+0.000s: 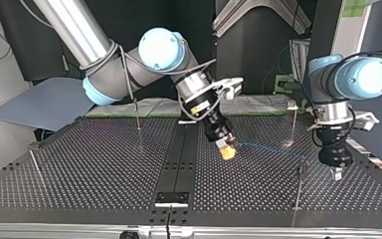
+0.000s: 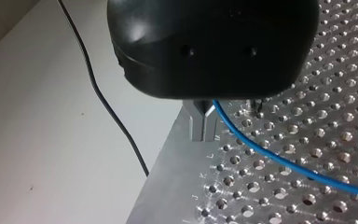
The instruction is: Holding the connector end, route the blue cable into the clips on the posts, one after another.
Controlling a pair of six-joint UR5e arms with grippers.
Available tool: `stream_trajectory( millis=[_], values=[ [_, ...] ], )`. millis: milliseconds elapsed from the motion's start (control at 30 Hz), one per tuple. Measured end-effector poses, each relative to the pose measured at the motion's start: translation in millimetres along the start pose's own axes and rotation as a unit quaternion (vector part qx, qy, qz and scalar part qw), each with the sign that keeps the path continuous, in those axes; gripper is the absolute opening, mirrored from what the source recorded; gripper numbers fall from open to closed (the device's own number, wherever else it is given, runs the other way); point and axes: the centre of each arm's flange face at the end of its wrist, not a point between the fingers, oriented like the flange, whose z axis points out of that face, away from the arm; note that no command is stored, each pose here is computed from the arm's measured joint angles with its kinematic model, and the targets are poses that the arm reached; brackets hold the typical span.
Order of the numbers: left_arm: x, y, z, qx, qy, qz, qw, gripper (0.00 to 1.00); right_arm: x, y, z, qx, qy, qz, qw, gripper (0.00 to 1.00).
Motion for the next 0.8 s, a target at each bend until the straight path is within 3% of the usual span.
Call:
stream_trajectory(
  millis=[167,467,800],
  values=[
    [6.9,-2.6,9.8,0.009,0.001,-0.011,0.9999,0.02,-1.9,3.6,2.3,0.001,0.000,-0.0005,1.0000,0.00],
    [0.5,-8.3,19.7,0.019,-0.016,-0.030,0.9992,0.02,3.3,3.4,8.0,0.005,0.006,-0.0014,1.0000,0.00],
    [3.1,-0.4,24.1,0.013,-0.019,-0.036,0.9991,0.02,4.9,22.1,10.3,-0.007,0.008,-0.0040,0.9999,0.00]
  ],
)
